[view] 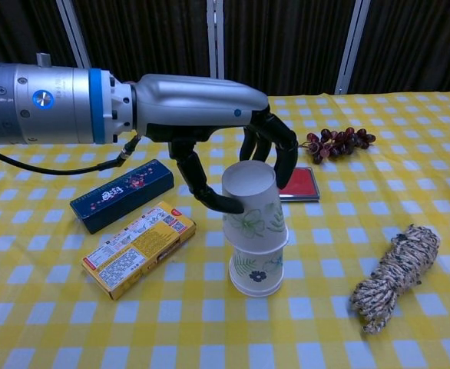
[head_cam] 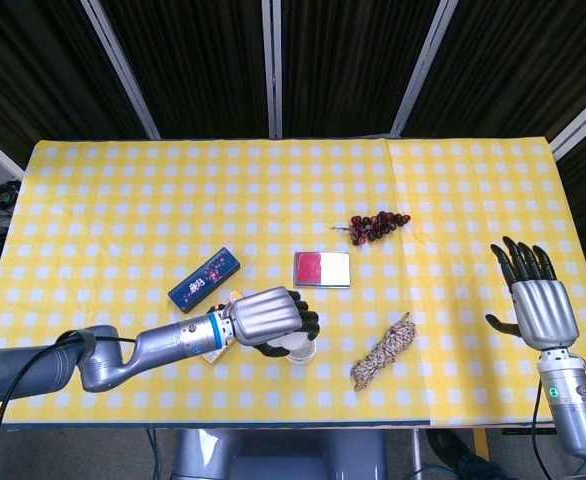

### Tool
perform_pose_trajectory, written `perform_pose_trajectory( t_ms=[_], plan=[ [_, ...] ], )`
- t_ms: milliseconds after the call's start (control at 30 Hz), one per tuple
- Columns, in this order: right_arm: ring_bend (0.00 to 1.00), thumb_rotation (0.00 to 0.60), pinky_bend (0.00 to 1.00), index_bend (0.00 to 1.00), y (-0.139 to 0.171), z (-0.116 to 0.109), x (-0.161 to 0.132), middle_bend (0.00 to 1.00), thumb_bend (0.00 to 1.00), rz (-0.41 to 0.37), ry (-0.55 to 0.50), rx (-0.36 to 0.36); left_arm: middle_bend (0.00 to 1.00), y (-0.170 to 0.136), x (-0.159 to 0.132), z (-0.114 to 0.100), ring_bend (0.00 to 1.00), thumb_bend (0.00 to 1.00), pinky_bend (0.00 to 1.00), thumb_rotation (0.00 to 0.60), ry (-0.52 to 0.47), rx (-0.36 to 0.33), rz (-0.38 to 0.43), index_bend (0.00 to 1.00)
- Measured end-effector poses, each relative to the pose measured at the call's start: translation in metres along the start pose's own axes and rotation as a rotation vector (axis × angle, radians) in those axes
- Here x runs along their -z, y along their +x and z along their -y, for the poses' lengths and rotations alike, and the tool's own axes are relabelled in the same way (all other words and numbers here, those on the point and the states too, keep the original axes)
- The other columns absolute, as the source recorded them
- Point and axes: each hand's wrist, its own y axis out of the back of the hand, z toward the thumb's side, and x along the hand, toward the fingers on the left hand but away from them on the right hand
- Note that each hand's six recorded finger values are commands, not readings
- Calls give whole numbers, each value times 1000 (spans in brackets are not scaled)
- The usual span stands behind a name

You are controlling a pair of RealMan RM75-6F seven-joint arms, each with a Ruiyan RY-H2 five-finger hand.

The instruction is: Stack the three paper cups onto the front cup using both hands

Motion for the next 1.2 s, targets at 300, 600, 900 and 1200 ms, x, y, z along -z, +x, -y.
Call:
perform_pose_trajectory(
  t_ms=[300,600,900,1200],
  plan=[
    [0,600,0,0,0,0,0,0,0,1,-2,-2,1,2,2,14,43,16,172,600,6,59,-8,89],
    [0,600,0,0,0,0,0,0,0,1,-4,-2,0,4,2,27,8,16,153,600,-11,71,-12,28],
    [0,600,0,0,1,-2,0,0,0,0,-7,3,0,-7,22,37,0,16,90,600,-1,49,-84,1],
    [0,600,0,0,4,-4,-5,0,0,-21,-16,6,0,-92,102,27,0,5,0,600,-40,-145,-473,0]
  ],
)
